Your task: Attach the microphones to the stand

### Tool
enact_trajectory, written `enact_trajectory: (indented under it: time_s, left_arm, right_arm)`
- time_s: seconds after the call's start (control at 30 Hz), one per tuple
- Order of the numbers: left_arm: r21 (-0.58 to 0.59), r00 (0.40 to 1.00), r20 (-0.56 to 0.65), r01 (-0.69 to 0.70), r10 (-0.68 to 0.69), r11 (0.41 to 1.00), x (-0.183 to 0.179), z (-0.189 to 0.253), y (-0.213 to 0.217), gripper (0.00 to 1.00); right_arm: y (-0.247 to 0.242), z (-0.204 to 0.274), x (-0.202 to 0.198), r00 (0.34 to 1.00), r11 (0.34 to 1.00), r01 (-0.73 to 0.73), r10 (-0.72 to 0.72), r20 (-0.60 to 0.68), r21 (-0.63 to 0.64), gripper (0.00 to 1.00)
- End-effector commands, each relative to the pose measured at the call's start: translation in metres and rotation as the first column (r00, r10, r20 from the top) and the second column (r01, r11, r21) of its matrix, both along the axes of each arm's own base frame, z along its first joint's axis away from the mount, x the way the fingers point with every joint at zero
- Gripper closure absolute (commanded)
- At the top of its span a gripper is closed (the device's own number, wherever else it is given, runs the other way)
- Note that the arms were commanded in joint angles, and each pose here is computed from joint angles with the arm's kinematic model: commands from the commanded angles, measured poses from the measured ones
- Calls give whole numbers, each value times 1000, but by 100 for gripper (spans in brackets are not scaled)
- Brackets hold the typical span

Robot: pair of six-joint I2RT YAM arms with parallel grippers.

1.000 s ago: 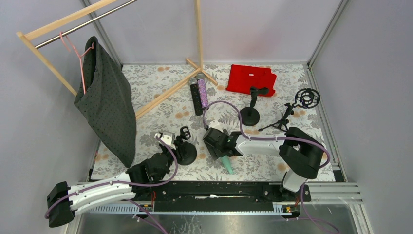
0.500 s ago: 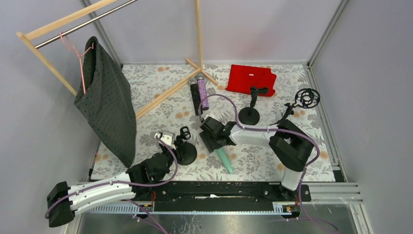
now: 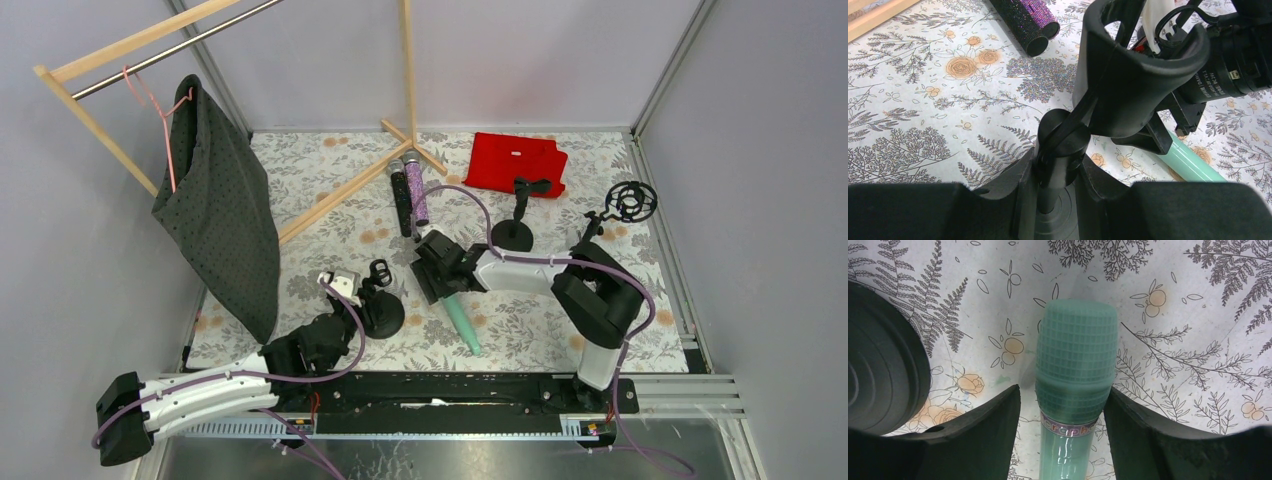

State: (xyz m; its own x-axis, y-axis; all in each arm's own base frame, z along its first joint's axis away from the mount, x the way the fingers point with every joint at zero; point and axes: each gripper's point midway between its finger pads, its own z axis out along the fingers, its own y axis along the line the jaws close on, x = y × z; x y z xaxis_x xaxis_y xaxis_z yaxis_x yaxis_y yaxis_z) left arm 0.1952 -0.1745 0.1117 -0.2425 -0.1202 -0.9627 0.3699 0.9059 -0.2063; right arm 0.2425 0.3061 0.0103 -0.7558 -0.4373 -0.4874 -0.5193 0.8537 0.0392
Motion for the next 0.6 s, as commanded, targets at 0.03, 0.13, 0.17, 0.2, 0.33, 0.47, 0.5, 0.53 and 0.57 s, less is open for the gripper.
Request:
enact_trajectory:
  time_s: [0.03,0.13,0.17,0.2,0.33,0.47,0.5,0.53,0.57]
  left_arm:
    - [-88,999,33,18,-15,996,2,28,-11,100]
    - [-88,999,33,19,-16,996,2,28,-11,100]
    - [-86,999,32,19,-16,996,2,28,-11,100]
    - [-86,999,32,19,-16,996,2,28,-11,100]
    - [-84,999,32,21,-18,996,2,28,-12,100]
    - [-79,999,29,20,-18,997,2,27,-12,100]
    - [-78,999,29,20,-18,997,2,27,-12,100]
    - [-76,999,29,21,-18,997,3,27,-12,100]
    - [-75,999,28,21,-19,997,3,27,-13,100]
  right_arm:
    - [-43,-27,-37,991,994,11,-26,-131,-110,33]
    - [-50,-26,-43,990,994,25,-39,-136,-108,34]
    - [-52,-26,-45,990,994,26,-41,-139,-108,34]
    - [-54,-26,-47,989,994,28,-42,-140,-107,35]
    - [-58,-28,-48,990,993,31,-46,-135,-112,35]
    - [-51,-29,-43,991,994,25,-39,-131,-108,37]
    - [-49,-29,-41,991,994,24,-37,-128,-105,37]
    - [-46,-29,-40,991,995,22,-35,-127,-101,37]
    - [-43,-29,-38,992,995,18,-30,-125,-99,37]
